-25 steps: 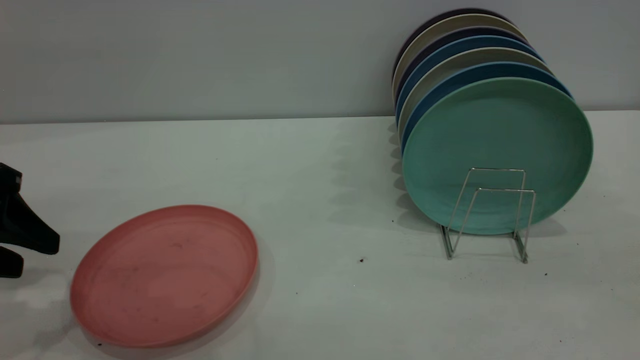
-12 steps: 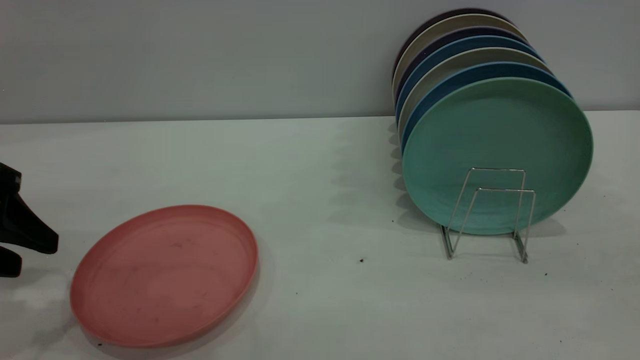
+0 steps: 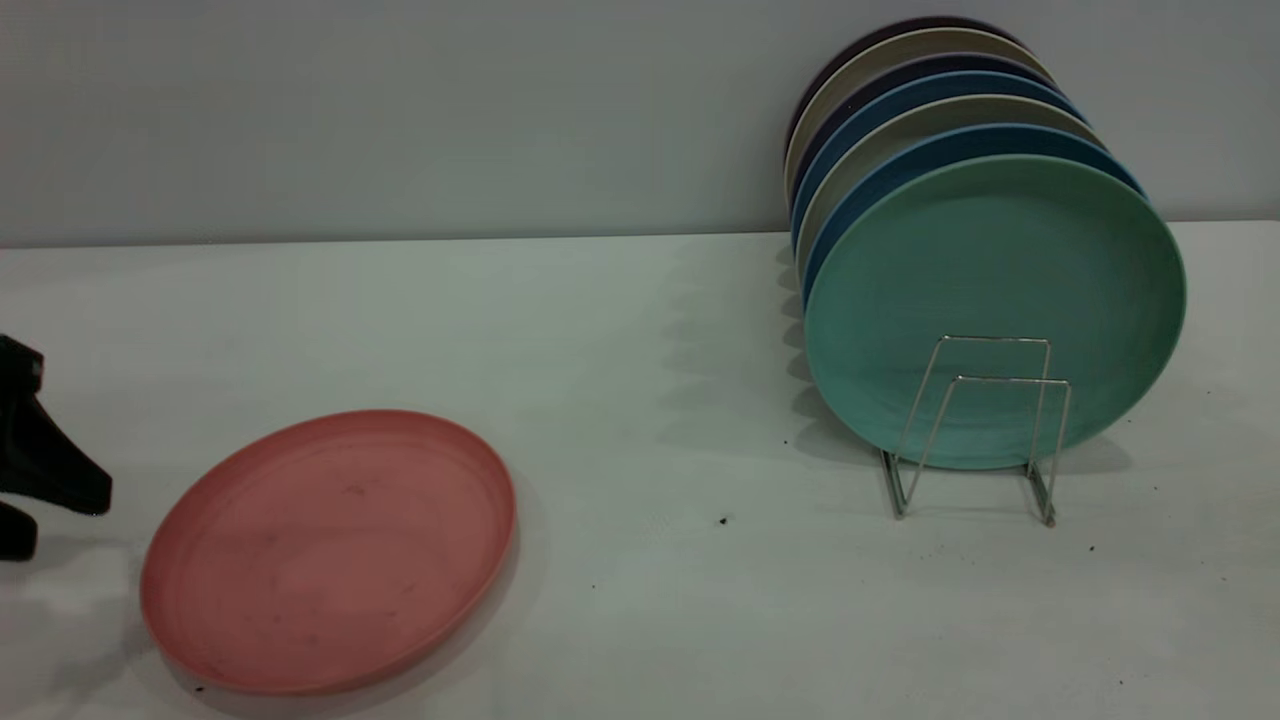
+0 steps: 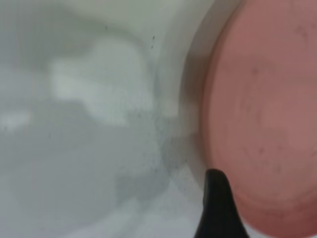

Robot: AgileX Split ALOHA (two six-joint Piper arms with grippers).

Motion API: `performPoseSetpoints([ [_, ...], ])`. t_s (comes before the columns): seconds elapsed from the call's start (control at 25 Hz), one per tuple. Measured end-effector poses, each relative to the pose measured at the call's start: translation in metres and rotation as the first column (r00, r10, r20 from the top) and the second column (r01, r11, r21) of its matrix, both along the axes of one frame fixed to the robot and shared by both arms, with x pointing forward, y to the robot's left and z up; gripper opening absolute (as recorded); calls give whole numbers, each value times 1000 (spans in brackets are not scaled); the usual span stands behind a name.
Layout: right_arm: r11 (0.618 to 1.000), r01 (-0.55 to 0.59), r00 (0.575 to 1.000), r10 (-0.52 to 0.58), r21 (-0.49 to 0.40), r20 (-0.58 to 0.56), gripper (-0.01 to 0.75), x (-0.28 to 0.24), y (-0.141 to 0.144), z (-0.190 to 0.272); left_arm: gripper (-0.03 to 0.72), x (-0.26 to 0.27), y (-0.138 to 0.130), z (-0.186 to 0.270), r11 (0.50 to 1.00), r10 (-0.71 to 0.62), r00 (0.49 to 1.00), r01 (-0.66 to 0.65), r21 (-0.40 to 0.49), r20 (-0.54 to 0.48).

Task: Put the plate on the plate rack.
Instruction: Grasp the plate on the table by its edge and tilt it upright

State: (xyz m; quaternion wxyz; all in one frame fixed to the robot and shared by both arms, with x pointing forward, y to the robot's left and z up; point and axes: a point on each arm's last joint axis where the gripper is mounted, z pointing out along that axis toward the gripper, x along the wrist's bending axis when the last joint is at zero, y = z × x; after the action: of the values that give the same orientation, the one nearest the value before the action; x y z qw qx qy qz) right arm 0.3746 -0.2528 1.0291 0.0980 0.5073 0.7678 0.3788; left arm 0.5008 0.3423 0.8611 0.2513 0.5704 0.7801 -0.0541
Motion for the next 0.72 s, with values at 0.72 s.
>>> performPoseSetpoints([
  [0.72, 1000, 1, 1000, -1, -1, 2, 475, 0, 0, 0, 516, 12, 0, -39, 998, 22, 999, -23, -56, -29],
])
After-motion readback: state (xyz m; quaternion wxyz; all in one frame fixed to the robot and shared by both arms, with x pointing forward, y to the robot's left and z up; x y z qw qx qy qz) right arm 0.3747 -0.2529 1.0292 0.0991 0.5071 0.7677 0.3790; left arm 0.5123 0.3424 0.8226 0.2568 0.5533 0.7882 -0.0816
